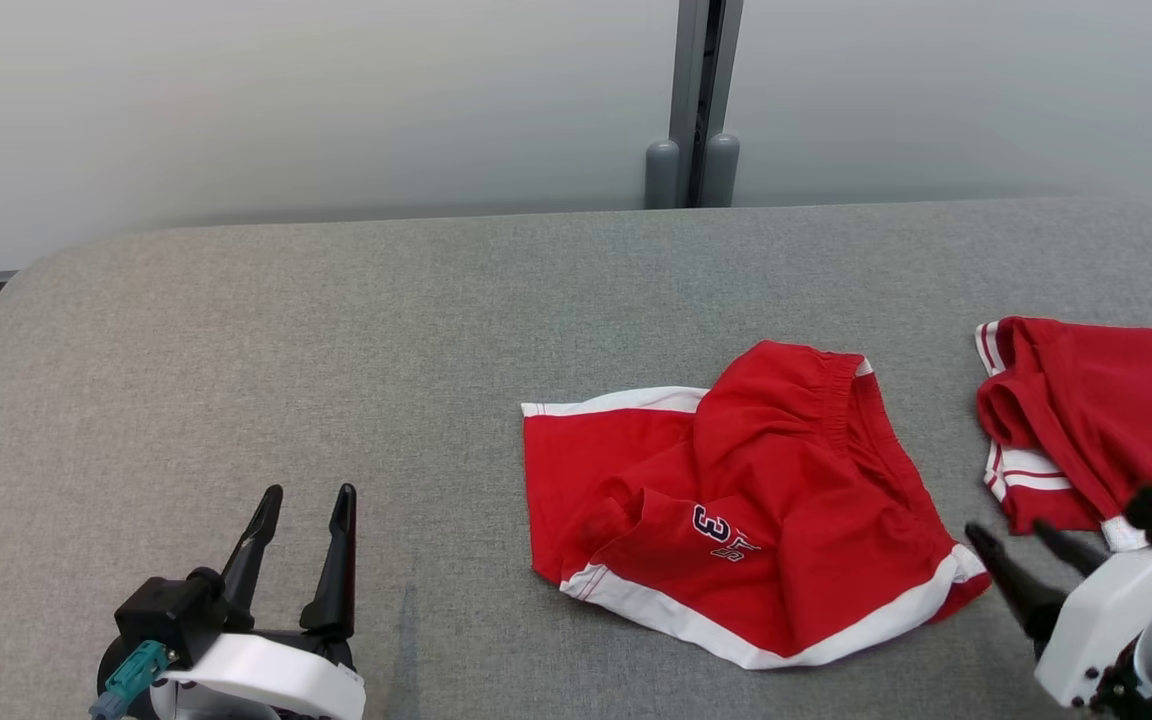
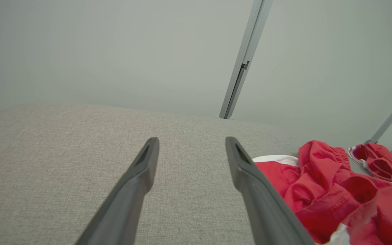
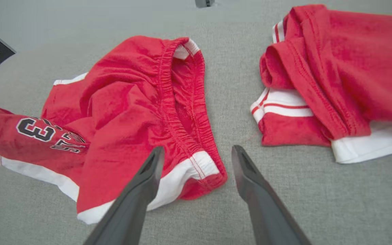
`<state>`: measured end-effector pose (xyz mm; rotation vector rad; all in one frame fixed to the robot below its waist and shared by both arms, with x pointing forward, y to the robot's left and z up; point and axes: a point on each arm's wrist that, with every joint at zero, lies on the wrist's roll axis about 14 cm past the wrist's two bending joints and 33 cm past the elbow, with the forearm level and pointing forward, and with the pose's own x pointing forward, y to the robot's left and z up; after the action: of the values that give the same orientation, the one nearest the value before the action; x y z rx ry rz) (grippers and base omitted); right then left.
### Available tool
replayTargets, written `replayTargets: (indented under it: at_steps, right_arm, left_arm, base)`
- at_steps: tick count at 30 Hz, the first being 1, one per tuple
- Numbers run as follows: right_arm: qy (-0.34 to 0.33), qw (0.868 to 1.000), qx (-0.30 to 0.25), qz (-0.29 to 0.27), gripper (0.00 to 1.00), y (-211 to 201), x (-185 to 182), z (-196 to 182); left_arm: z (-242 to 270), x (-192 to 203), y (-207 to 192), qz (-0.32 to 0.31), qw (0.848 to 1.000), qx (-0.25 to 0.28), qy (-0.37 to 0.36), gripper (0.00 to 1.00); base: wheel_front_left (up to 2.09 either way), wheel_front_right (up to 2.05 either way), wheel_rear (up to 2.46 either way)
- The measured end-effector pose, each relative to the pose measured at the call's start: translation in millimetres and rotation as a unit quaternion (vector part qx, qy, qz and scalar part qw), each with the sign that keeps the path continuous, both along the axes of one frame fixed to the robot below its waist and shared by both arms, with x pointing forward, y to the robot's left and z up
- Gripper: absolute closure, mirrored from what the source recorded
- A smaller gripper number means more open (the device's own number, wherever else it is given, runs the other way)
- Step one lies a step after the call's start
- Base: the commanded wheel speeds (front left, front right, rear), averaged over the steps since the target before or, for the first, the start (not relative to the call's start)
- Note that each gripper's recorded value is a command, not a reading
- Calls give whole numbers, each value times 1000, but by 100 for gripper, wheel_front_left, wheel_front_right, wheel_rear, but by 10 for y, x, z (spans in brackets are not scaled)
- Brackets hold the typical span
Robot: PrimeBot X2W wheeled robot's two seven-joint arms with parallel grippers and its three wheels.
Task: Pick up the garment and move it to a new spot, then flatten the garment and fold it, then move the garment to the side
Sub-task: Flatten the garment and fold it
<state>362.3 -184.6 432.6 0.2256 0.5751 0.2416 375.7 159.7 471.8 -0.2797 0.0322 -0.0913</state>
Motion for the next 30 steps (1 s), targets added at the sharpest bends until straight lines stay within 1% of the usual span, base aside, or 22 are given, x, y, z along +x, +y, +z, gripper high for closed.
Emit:
replayTargets:
  at_steps: [3, 7, 12, 15, 16, 20, 25, 28, 30]
  right_arm:
    - [-63, 998, 0, -12, 0, -19, 128, 320]
    - [-162, 986, 3, -34, 0, -6, 271, 751]
    - [-226, 973, 25, -40, 0, 214, 321, 927]
    - [-269, 962, 32, -40, 0, 326, 352, 1021]
    - [-277, 959, 39, -45, 0, 346, 354, 1021]
    - [-286, 956, 37, -50, 0, 389, 342, 881]
    - [-281, 957, 38, -52, 0, 418, 359, 772]
    - [-282, 957, 34, -54, 0, 385, 383, 766]
    - [-284, 957, 32, -55, 0, 370, 399, 772]
  left_arm:
    - [6, 2, -4, -1, 1000, 1, -1, 0]
    - [22, 4, -6, -2, 1000, 1, -3, 0]
    - [54, -6, 11, 0, 1000, 2, -8, 0]
    - [71, -19, 31, 3, 1000, 2, -10, 0]
    - [78, -24, 33, 4, 1000, 2, -11, 0]
    - [83, -56, -72, -12, 1000, 4, -12, 0]
    - [52, -63, -239, -42, 999, 3, -3, 0]
    - [-10, -91, -547, -98, 995, -2, 28, 0]
    - [-71, -191, -894, -167, 984, -5, 61, 0]
  base:
    - [0, 0, 0]
    - [0, 0, 0]
    - [0, 0, 0]
    - [0, 0, 0]
    - [0, 0, 0]
    - [0, 0, 0]
    - [0, 0, 0]
    - [0, 0, 0]
    - [0, 0, 0]
